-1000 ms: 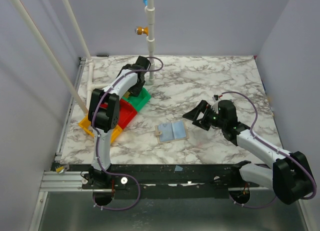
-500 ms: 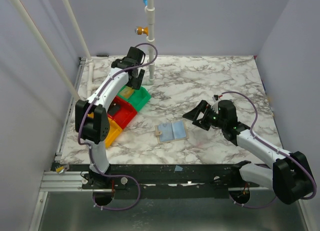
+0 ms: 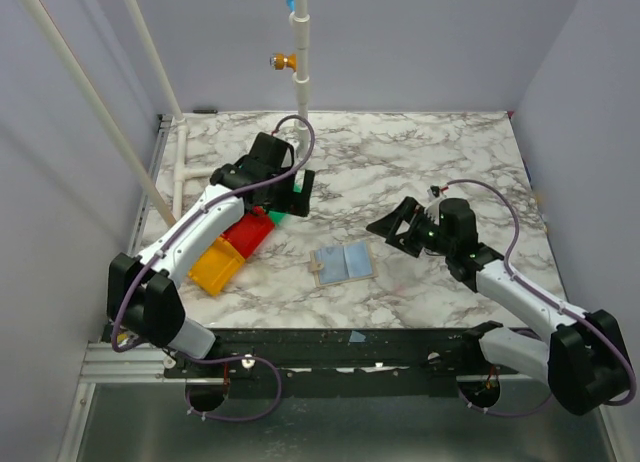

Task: Take the credit cards out of the card holder
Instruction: Close the card holder at the center of the board.

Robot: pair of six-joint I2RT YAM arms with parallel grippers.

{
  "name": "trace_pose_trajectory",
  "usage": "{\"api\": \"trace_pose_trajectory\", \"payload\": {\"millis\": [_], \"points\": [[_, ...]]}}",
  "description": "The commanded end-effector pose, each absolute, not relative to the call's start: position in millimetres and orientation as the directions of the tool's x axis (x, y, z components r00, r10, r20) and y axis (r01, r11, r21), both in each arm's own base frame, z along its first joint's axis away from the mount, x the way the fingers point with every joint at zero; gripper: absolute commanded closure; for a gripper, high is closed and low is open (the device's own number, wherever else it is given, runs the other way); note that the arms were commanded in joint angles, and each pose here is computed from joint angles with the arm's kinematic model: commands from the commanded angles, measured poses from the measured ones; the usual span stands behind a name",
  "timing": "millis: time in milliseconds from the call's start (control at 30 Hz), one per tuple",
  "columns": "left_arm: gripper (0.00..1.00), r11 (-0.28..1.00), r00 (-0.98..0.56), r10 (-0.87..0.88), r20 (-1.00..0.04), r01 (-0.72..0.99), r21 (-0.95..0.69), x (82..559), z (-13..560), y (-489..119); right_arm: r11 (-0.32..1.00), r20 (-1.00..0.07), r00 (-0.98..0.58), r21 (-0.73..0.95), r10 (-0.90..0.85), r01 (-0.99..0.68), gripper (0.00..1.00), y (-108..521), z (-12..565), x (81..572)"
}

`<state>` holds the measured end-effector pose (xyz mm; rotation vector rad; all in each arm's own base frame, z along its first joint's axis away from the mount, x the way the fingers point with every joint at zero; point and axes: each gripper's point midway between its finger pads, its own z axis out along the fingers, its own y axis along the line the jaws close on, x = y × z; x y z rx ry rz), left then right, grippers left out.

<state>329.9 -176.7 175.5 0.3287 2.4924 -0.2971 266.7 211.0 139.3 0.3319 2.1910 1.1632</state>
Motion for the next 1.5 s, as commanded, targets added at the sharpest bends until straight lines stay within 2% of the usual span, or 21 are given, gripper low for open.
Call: {"api": "trace_pose_trajectory", "payload": {"millis": [0,300,567,1233,1467], "points": [[0.01,0.824,-0.759,0.09,-0.644,0.42,-0.38,302.2,199.6,-241.6,0.591,-0.471,-0.727,0.799,0.499,-0.113,0.0,206.7,161.5,276.8],[0.01,0.688,-0.748,-0.006,-0.664,0.478,-0.546,267.1,211.9,-278.6,0.605,-0.518,-0.7,0.782,0.491,-0.154,0.0,202.7,176.9,275.3],[0.01,0.685,-0.745,-0.076,-0.663,0.444,-0.577,267.1,211.6,-276.4,0.626,-0.541,-0.69,0.763,0.481,-0.162,0.0,199.3,180.0,275.4],[0.01,0.68,-0.72,-0.091,-0.688,0.46,-0.571,266.9,222.2,-272.4,0.654,-0.552,-0.69,0.742,0.469,-0.149,0.0,196.8,173.1,279.8],[0.01,0.684,-0.737,-0.089,-0.67,0.444,-0.579,265.5,213.5,-272.8,0.673,-0.51,-0.749,0.73,0.424,-0.115,0.0,201.4,145.9,278.8]]}}
